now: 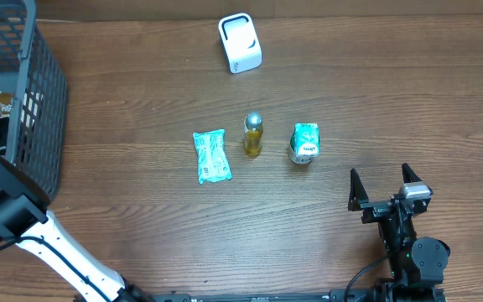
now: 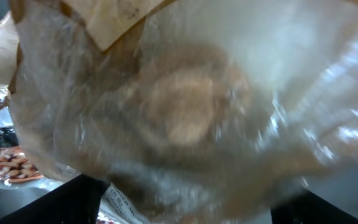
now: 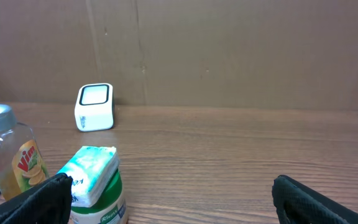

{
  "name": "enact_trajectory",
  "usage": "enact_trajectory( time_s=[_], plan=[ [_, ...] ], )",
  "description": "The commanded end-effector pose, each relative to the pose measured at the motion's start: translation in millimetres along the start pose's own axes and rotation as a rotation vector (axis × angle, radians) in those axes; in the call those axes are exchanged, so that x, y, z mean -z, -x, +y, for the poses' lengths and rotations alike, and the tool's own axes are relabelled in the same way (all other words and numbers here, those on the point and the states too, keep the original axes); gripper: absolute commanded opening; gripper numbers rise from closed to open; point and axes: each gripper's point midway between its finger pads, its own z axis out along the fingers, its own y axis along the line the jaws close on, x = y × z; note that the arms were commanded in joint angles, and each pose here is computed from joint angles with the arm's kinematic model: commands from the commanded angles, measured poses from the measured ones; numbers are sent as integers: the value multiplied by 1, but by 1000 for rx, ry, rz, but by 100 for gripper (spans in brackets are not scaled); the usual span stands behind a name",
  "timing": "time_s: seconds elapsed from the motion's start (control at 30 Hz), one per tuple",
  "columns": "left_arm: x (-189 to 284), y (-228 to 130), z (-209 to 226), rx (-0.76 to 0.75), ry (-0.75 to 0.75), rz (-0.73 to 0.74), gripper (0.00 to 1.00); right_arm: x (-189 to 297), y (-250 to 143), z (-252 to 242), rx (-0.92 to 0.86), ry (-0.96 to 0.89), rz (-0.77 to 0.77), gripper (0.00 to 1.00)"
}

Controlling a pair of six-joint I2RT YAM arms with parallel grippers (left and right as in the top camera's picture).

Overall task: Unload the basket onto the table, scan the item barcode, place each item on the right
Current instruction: 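Reach the left gripper into the basket and grasp a brown-labelled bag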

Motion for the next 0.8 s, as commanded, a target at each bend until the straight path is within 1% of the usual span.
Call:
enact_trajectory(
  time_s=[0.0,0.23,0.37,0.43,0.47,0.53,0.57,0.63,0.7,0.77],
  plan=[
    [-49,-12,-18,-37,-64,100,84,0,-2,-2,1,-12,-2,100],
    [-51,-12,-19,-32,-66,101,82,0,-2,-2,1,-12,-2,100],
    [-51,-11,-20,-27,-75,97,69,0,-2,-2,1,-12,-2,100],
    [-51,-11,-21,-19,-76,99,56,0,-2,-2,1,-12,-2,100],
    [-50,-12,-21,-19,-76,100,52,0,-2,-2,1,-12,-2,100],
    [-46,-10,-21,-2,-73,91,40,0,-2,-2,1,-12,-2,100],
    [-41,-8,-21,11,-73,82,35,0,-2,-2,1,-12,-2,100],
    [-28,-2,-23,20,-91,54,33,0,-2,-2,1,-12,-2,100],
    [-9,8,-27,26,-136,3,27,0,-2,-2,1,-12,-2,100],
    [21,21,-30,52,-181,-74,17,0,-2,-2,1,-12,-2,100]
  ],
)
